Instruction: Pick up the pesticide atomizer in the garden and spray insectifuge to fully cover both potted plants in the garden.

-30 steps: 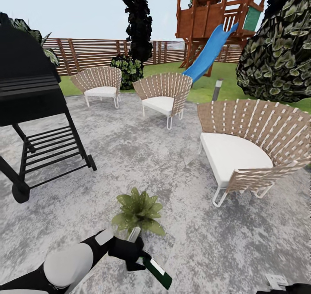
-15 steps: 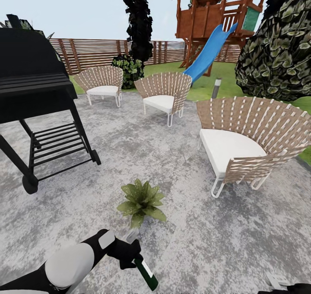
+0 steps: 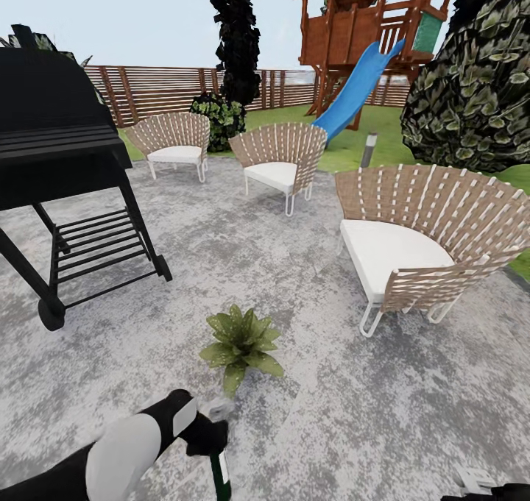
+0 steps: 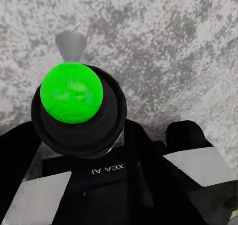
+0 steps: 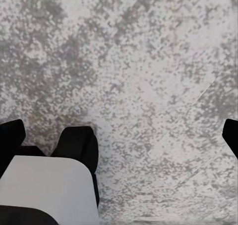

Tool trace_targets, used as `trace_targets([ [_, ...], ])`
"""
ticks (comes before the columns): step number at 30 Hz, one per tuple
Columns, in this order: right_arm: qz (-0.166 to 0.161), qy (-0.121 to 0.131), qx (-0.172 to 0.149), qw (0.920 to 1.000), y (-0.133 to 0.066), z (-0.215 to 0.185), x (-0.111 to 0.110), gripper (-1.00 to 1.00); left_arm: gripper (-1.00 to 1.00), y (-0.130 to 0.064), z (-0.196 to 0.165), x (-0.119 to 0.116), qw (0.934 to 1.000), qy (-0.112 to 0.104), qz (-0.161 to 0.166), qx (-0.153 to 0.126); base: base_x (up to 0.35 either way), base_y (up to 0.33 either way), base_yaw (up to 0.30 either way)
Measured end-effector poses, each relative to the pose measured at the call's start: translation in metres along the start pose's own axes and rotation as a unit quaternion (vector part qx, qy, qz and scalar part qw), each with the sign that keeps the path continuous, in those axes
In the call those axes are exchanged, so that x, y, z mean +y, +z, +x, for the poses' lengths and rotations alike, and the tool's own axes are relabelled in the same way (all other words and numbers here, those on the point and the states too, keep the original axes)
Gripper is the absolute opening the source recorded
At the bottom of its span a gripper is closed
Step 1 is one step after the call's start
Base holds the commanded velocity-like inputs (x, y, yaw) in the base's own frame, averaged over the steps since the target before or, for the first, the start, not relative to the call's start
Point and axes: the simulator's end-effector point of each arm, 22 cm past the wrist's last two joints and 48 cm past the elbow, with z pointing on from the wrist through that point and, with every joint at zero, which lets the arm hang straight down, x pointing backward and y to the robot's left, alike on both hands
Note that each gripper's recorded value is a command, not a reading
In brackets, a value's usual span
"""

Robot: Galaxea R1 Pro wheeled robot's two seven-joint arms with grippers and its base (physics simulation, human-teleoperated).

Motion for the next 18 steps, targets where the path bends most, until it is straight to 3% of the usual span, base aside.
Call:
trace_targets([
  [1, 0.000, 0.000, 0.000, 1.0000, 0.0003, 0.0002, 0.0005, 1.00, -1.00, -0.0004, 0.0005, 0.0142, 0.9984, 0.045, -0.034, 0.003, 0.000, 0.000, 0.000],
  [4, 0.000, 0.000, 0.000, 1.0000, 0.0004, 0.0004, 0.0004, 1.00, -1.00, -0.0001, 0.0016, 0.0182, 0.9974, 0.058, -0.043, 0.005, -0.079, 0.000, 0.000],
  [18, 0.001, 0.001, 0.000, 1.0000, 0.0002, 0.0001, -0.0008, 1.00, -1.00, -0.0001, 0.0015, 0.0212, 0.9970, 0.061, -0.047, 0.005, -0.323, 0.000, 0.000],
])
